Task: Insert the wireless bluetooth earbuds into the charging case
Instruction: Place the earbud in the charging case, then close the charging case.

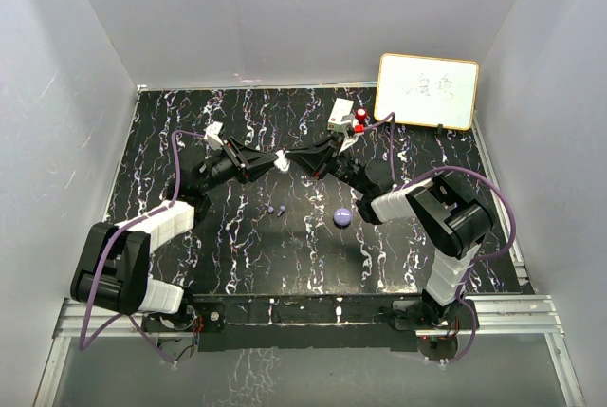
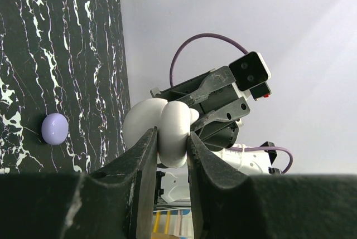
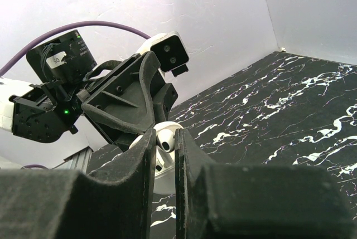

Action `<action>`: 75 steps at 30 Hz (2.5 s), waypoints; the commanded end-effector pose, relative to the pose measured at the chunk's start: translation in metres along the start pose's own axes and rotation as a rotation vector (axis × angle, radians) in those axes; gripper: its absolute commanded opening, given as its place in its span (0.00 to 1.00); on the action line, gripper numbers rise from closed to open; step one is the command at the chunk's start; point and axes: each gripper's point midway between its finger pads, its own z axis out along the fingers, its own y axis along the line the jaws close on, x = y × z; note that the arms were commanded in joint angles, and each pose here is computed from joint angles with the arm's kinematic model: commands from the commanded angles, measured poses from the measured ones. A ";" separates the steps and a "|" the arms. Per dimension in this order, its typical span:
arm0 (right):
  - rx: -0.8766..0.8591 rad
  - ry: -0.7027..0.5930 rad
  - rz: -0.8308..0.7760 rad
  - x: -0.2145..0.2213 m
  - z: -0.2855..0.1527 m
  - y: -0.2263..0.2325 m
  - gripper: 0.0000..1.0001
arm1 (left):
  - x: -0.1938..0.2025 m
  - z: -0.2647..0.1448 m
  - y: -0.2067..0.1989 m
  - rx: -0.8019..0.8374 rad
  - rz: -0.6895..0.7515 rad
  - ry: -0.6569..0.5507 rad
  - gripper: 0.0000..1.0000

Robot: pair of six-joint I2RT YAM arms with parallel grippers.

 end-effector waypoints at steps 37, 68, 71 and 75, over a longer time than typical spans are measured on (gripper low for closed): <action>-0.178 -0.282 -0.184 -0.078 0.000 0.048 0.38 | -0.006 0.002 -0.030 0.080 0.054 -0.019 0.00; 0.431 0.061 -0.120 -0.075 -0.024 -0.041 0.57 | -0.003 0.003 0.007 0.022 0.005 -0.021 0.00; 0.552 0.218 -0.027 -0.051 -0.025 -0.064 0.59 | -0.004 0.003 0.008 0.020 0.002 -0.023 0.00; 0.650 0.314 0.050 -0.021 -0.040 -0.082 0.62 | -0.008 0.001 0.009 0.023 -0.010 -0.063 0.00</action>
